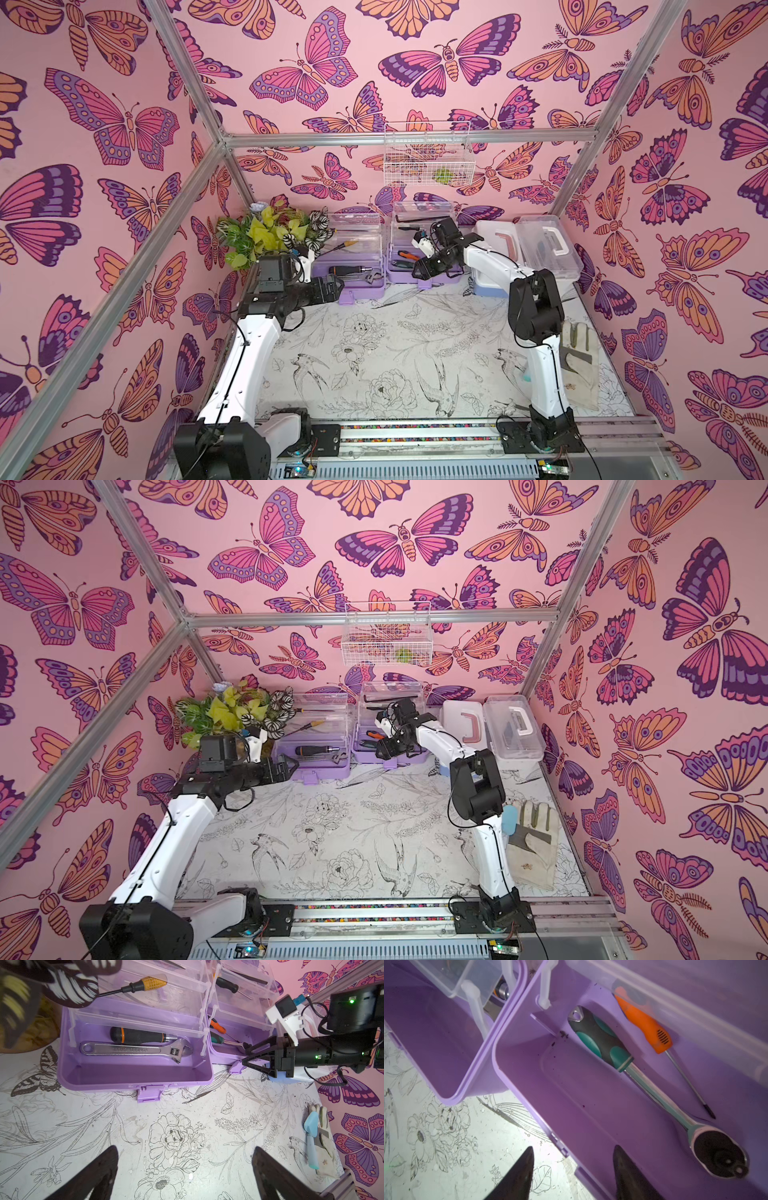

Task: Close toolboxes
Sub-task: Move the toolbox to the center of the board.

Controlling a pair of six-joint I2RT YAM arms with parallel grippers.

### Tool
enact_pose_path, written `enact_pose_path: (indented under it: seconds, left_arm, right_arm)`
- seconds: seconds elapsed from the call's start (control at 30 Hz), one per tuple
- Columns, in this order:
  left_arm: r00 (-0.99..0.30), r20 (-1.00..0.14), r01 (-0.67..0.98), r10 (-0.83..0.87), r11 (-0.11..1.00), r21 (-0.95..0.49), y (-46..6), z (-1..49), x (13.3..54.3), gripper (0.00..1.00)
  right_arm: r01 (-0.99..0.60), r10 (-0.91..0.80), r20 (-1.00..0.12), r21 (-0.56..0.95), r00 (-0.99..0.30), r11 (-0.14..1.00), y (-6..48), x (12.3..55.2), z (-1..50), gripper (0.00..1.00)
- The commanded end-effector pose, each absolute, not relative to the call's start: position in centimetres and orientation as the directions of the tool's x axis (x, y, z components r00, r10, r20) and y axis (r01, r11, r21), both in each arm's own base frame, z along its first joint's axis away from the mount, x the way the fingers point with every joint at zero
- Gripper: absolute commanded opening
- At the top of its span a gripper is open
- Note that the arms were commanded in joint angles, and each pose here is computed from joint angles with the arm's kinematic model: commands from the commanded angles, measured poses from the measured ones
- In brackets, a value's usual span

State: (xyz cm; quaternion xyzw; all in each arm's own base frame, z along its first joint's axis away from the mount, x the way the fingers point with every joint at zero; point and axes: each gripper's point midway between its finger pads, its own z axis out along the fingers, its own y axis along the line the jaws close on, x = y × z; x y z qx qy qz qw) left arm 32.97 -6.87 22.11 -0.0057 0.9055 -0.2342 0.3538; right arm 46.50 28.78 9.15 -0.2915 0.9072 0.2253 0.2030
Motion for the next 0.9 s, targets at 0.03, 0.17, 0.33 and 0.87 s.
enact_pose_path:
  seconds: [0.03,0.17,0.33,0.87]
  left_arm:
    - [-0.756,-0.637,0.167,-0.149,0.898,-0.408,-7.1,21.4,32.8,1.00]
    - [-0.745,-0.650,0.157,-0.150,0.907,-0.390,-6.7,21.7,32.7,1.00]
    - [-0.746,-0.650,0.160,-0.146,0.908,-0.388,-7.0,21.7,32.6,1.00]
    - [-0.781,-0.621,0.189,-0.058,0.927,-0.324,-9.4,20.6,30.5,1.00]
  right_arm:
    - [-0.685,-0.544,-0.420,0.372,-0.726,0.626,29.7,42.1,8.7,0.62]
    - [-0.699,-0.569,-0.407,0.421,-0.715,0.578,29.9,39.1,8.6,0.61]
    - [-0.699,-0.619,-0.331,0.416,-0.712,0.582,28.9,34.7,7.9,0.61]
    - [-0.630,-0.556,-0.312,0.507,-0.770,0.588,29.4,21.7,7.6,0.58]
